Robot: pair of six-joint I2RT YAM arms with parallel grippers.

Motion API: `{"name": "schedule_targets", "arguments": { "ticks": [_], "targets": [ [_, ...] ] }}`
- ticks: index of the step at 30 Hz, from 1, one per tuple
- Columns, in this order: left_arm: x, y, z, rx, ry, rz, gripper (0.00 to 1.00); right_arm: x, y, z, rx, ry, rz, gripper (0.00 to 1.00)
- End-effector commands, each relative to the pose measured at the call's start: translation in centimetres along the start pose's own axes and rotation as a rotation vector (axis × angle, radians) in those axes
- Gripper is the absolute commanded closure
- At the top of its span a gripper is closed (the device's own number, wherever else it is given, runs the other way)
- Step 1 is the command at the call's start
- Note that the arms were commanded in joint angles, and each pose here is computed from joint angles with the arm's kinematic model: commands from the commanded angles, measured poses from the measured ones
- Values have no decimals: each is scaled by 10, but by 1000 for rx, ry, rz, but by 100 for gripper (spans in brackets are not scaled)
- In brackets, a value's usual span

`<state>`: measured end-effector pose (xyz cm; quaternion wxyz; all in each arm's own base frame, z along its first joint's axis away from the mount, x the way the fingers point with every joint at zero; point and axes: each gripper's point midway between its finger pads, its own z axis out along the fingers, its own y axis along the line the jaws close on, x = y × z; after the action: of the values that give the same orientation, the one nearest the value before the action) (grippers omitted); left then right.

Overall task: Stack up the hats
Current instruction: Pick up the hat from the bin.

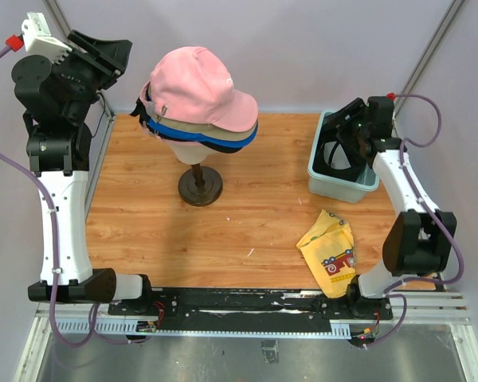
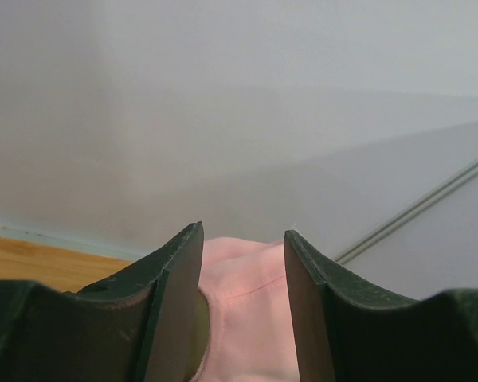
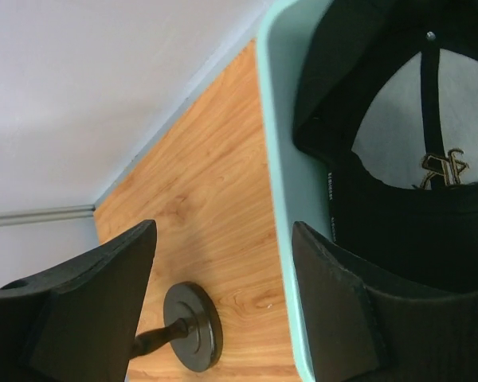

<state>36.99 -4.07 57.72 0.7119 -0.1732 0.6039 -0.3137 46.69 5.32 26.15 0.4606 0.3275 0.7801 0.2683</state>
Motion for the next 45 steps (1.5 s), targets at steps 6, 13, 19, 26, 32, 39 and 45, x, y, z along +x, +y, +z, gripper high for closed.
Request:
{"name": "schedule_targets", "arguments": {
  "ticks": [6,13,19,26,32,39,45],
  "targets": [
    [-10,-31,0,112,-51,100,51,-13,-24,70,67,-17,190,29],
    [-7,-34,-2,146,-91,132,51,-18,-48,107,109,-54,241,30],
    [-7,-34,-6,170,-134,146,51,-25,-59,130,115,-85,268,31],
    [-2,-32,-3,179,-143,151,51,-34,-69,139,115,-134,295,38],
    [2,-31,1,182,-145,150,51,-24,-81,159,117,-106,319,57],
    [6,-26,3,172,-138,153,51,-20,-83,160,99,-85,322,92],
    [0,-28,-3,167,-159,153,50,-53,-36,119,-39,-146,229,99]
  ]
}}
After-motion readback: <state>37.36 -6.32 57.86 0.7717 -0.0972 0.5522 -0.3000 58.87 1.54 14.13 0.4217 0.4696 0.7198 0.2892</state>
